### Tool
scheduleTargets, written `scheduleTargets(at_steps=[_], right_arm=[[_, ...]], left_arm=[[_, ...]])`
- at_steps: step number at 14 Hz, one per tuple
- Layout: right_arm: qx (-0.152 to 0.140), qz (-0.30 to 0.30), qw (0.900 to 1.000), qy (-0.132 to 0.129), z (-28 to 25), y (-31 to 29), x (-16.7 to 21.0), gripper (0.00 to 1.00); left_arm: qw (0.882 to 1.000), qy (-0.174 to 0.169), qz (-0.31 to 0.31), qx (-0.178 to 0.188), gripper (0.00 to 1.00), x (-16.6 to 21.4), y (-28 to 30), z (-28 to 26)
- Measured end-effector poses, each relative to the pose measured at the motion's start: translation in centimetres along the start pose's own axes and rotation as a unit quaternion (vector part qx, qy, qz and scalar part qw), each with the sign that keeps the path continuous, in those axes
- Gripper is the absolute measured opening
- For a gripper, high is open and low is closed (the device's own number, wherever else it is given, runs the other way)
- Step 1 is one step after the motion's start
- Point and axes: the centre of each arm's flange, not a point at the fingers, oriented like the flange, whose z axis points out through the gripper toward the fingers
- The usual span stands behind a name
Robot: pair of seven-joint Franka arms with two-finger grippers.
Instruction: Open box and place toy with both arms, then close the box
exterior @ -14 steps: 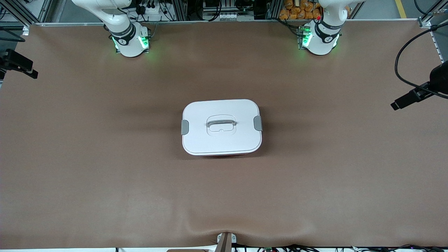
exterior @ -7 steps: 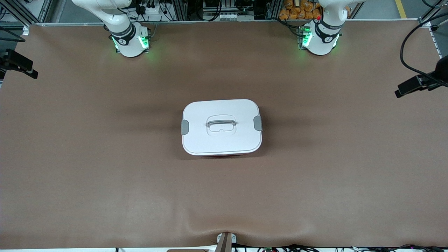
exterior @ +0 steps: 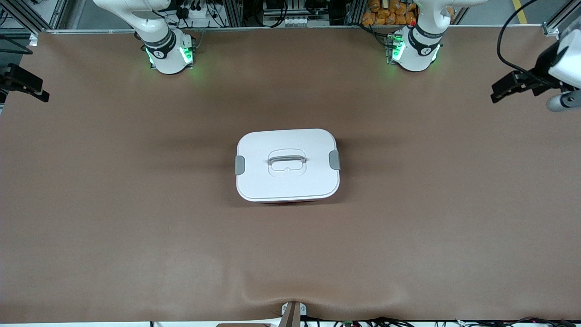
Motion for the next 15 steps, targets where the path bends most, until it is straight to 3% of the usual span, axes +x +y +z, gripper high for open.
scheduleTargets(at_steps=[15], right_arm=[[0.0, 0.0, 1.0, 0.0, 0.0, 0.0, 0.0, 1.0]], left_arm=[[0.999, 0.025, 0.036, -0.003, 1.0, -1.5, 2.8, -1.2]])
